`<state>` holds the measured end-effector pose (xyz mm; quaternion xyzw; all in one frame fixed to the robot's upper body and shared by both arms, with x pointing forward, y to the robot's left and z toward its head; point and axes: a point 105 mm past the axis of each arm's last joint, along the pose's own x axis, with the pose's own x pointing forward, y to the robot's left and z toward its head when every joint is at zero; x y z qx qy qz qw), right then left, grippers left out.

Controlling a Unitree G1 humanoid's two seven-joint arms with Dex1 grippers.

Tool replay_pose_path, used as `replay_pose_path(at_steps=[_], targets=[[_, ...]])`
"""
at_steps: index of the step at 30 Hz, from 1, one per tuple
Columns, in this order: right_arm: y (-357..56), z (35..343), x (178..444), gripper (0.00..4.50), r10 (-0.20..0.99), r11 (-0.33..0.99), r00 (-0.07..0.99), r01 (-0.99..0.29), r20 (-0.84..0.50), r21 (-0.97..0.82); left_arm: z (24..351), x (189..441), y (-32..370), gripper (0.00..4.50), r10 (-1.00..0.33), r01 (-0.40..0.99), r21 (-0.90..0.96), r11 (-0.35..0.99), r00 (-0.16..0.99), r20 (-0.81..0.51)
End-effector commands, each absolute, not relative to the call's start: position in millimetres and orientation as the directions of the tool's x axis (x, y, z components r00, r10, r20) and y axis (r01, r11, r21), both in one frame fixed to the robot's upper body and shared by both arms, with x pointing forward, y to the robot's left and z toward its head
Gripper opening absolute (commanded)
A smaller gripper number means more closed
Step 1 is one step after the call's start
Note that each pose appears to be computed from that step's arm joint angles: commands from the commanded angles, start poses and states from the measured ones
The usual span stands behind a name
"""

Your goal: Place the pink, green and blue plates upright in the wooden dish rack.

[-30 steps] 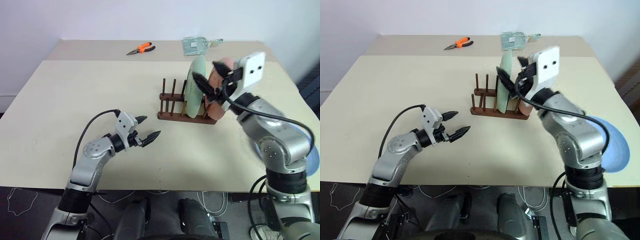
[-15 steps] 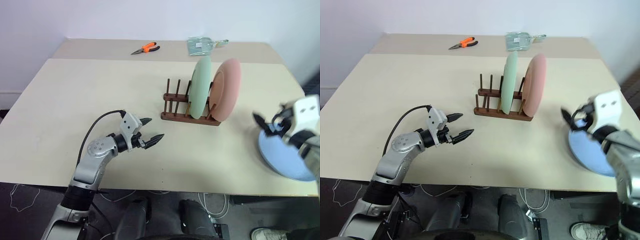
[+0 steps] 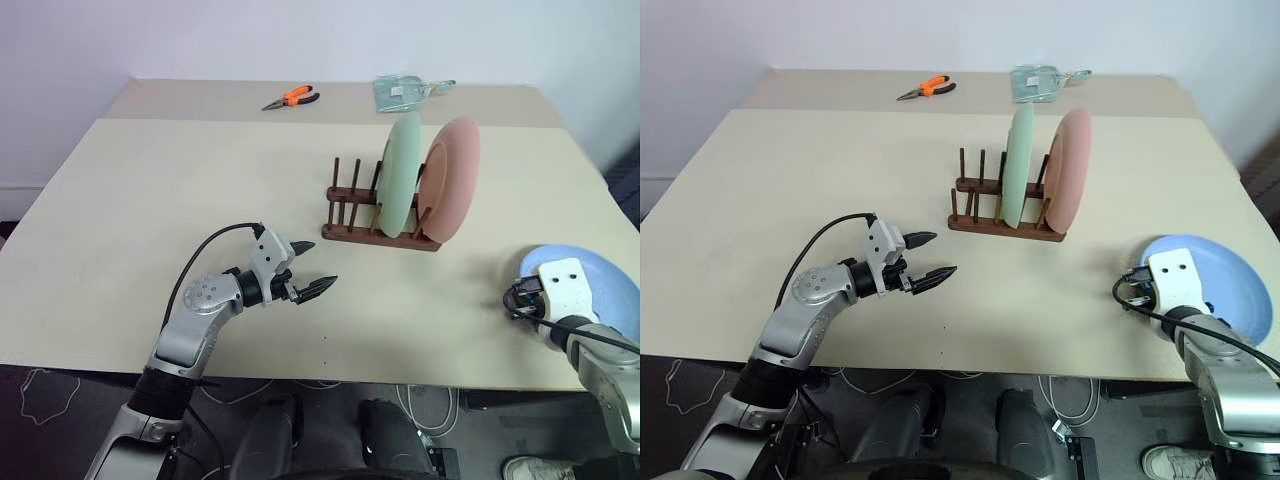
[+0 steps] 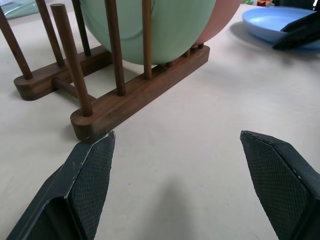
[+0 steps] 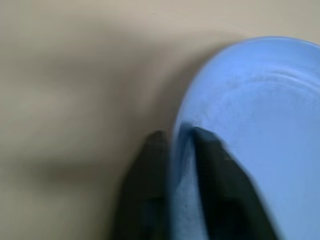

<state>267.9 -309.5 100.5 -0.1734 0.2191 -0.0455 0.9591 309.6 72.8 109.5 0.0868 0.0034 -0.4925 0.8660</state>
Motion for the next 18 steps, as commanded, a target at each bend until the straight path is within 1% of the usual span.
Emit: replay_pose_path(at_steps=[1, 2, 3, 5, 6, 8, 10, 12, 14, 15, 17, 18], targets=[[-308, 138, 284, 0.03, -0.168, 0.91, 0.957, 0.058, -0.238, -0.41, 119, 309, 73, 4.13, -0.853, 0.846, 0.181, 0.501, 0.518, -0.06], [-306, 158, 290, 0.03, -0.168, 0.907, 0.974, 0.092, -0.152, -0.411, 118, 309, 74, 4.13, -0.85, 0.843, 0.183, 0.506, 0.523, -0.061], [-304, 186, 297, 0.03, -0.164, 0.903, 0.985, 0.132, -0.044, -0.408, 118, 310, 76, 4.13, -0.845, 0.839, 0.185, 0.513, 0.53, -0.062], [-294, 233, 304, 0.03, -0.125, 0.913, 0.983, 0.168, 0.136, -0.372, 118, 312, 80, 4.13, -0.836, 0.829, 0.19, 0.527, 0.546, -0.062], [-290, 244, 305, 0.03, -0.108, 0.919, 0.977, 0.168, 0.181, -0.357, 118, 312, 82, 4.13, -0.833, 0.825, 0.191, 0.531, 0.55, -0.061], [-261, 295, 304, 0.03, 0.019, 0.955, 0.933, 0.09, 0.359, -0.284, 119, 316, 88, 4.13, -0.815, 0.805, 0.202, 0.557, 0.577, -0.053], [-228, 338, 294, 0.03, 0.164, 0.976, 0.848, -0.065, 0.505, -0.209, 121, 321, 96, 4.13, -0.788, 0.775, 0.221, 0.592, 0.614, -0.039], [-197, 361, 282, 0.03, 0.305, 0.95, 0.756, -0.287, 0.58, -0.127, 123, 327, 105, 4.13, -0.756, 0.74, 0.232, 0.632, 0.654, -0.023], [-166, 374, 269, 0.03, 0.429, 0.867, 0.654, -0.491, 0.623, -0.082, 124, 332, 114, 4.13, -0.727, 0.708, 0.244, 0.663, 0.686, -0.013], [-149, 379, 262, 0.03, 0.483, 0.802, 0.592, -0.596, 0.645, -0.054, 123, 333, 117, 4.13, -0.718, 0.697, 0.25, 0.672, 0.696, -0.011], [-119, 382, 253, 0.03, 0.554, 0.665, 0.495, -0.747, 0.669, 0.002, 120, 334, 121, 4.13, -0.706, 0.686, 0.25, 0.683, 0.708, -0.012], [-107, 382, 250, 0.03, 0.575, 0.596, 0.461, -0.802, 0.676, 0.039, 118, 334, 122, 4.13, -0.702, 0.683, 0.243, 0.689, 0.712, -0.014]])
